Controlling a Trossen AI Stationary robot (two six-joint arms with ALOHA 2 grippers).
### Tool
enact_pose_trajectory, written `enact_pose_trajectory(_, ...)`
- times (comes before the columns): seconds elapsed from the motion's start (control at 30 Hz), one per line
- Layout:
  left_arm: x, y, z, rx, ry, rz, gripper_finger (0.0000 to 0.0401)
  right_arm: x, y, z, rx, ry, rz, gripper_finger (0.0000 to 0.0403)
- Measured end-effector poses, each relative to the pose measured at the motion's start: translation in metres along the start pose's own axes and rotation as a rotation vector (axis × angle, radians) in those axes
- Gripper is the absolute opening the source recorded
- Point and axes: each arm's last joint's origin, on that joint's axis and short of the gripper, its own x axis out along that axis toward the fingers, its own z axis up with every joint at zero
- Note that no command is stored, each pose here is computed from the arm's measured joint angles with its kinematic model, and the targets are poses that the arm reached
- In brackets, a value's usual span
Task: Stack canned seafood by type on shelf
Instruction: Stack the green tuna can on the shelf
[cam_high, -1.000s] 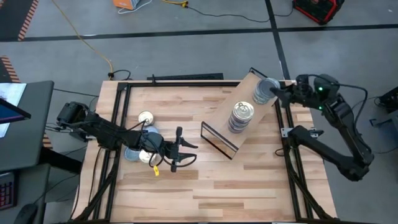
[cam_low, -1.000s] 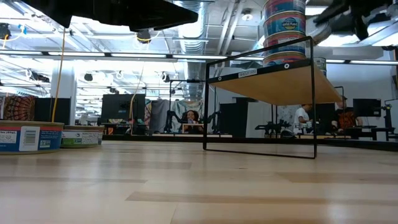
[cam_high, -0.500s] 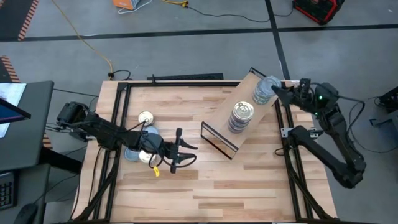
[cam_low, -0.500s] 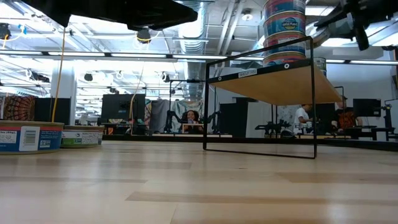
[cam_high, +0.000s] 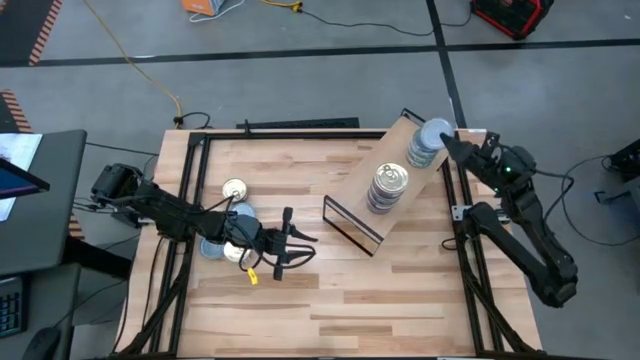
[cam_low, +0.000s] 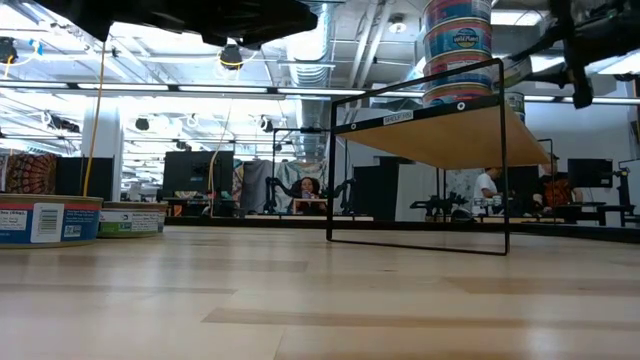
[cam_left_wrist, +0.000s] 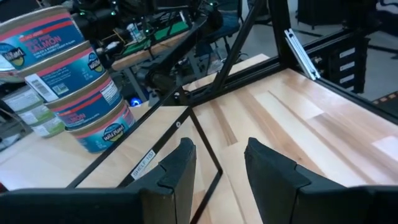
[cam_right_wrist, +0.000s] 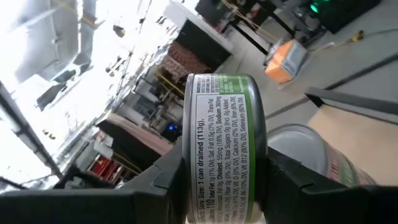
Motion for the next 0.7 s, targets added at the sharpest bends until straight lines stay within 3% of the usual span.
enact_pose_trajectory(0.7, -0.0001, -0.0008, -0.0006, -0.056, 0.007, -0.004, 0.013, 0.0032, -0.005, -0.0024, 0.078, 0.014, -0.052, 0.0187)
